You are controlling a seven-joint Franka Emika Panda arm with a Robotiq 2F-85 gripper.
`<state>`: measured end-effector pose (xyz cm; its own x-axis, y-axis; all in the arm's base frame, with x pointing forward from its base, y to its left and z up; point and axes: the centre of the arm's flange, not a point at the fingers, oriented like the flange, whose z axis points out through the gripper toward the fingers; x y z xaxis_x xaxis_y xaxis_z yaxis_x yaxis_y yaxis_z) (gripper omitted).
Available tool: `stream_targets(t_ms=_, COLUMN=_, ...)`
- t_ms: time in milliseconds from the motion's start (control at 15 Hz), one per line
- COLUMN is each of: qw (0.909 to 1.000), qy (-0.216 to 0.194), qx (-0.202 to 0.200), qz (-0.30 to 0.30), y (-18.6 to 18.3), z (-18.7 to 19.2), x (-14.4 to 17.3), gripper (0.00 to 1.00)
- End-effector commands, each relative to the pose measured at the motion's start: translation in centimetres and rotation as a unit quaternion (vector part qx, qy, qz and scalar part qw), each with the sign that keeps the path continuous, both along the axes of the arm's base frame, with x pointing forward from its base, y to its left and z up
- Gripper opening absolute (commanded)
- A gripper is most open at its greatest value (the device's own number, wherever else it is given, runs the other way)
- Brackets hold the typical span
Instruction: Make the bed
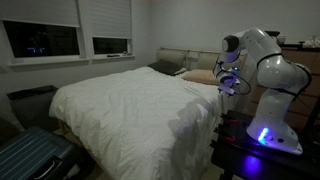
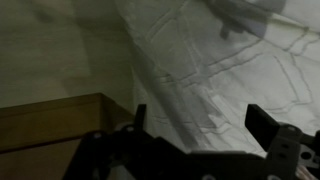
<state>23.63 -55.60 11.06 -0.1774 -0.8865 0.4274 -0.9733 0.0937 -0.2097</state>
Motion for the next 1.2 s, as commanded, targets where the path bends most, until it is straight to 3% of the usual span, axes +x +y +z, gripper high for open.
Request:
stream_targets(t_ms=0, qw=0.997, qy=-0.049, qx=-0.05, qz=0.033, y=0.1, z=1.5, x=1.8, gripper=1.0)
stream_targets(t_ms=400, qw=0.991, qy=-0.085, qx=-0.083, qz=0.061, y=-0.1, z=4.0, x=4.8, gripper=1.0)
stream_targets(t_ms=733, qw=0.9929, qy=-0.066, qx=-0.048, qz=0.087, y=2.7, z=7.0, x=5.8, gripper=1.0)
stream_targets(t_ms=1133, qw=0.9866, qy=-0.049, qx=-0.018, qz=0.155, y=7.6, z=10.9, x=7.6, gripper=1.0)
